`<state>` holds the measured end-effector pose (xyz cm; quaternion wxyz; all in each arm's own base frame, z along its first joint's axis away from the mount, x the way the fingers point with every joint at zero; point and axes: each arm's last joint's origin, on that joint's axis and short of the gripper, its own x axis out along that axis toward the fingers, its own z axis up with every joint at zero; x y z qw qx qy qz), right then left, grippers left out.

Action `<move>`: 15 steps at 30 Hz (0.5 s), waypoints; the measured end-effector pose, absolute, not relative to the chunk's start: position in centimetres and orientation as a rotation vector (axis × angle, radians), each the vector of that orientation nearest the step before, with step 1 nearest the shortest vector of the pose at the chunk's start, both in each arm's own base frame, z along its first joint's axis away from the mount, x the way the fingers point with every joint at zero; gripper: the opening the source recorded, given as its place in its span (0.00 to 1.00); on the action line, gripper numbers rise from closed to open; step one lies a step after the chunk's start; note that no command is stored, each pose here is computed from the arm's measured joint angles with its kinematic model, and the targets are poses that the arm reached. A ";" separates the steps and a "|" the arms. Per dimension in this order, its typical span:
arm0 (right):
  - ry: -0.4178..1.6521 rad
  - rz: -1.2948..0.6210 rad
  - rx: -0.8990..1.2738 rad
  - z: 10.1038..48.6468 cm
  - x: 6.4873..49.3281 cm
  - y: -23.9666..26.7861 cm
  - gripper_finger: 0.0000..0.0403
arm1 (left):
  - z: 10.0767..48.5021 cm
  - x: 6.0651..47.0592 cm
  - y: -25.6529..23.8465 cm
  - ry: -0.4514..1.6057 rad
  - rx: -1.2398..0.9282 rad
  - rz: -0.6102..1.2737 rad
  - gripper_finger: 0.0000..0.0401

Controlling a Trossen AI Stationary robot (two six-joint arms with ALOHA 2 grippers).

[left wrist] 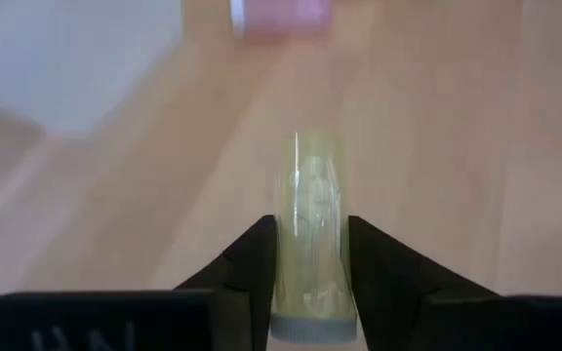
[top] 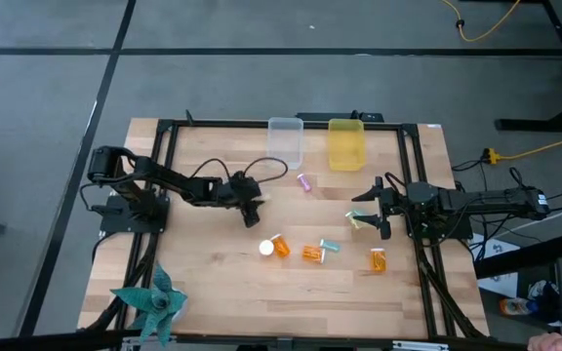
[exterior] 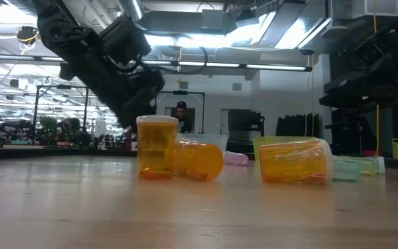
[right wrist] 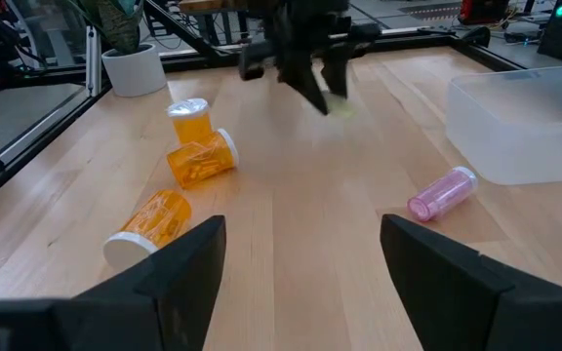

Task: Pick and place medicine bottles into bin by pill shape (circle, oval)
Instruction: Put the small yellow pill bottle into the transparent bin

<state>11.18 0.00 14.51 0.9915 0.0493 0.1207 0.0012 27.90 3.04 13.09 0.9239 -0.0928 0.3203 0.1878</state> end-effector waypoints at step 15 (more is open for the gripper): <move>0.242 0.002 0.099 14.5 11.2 0.0 0.68 | 17.9 29.1 11.3 0.203 -0.249 0.659 0.26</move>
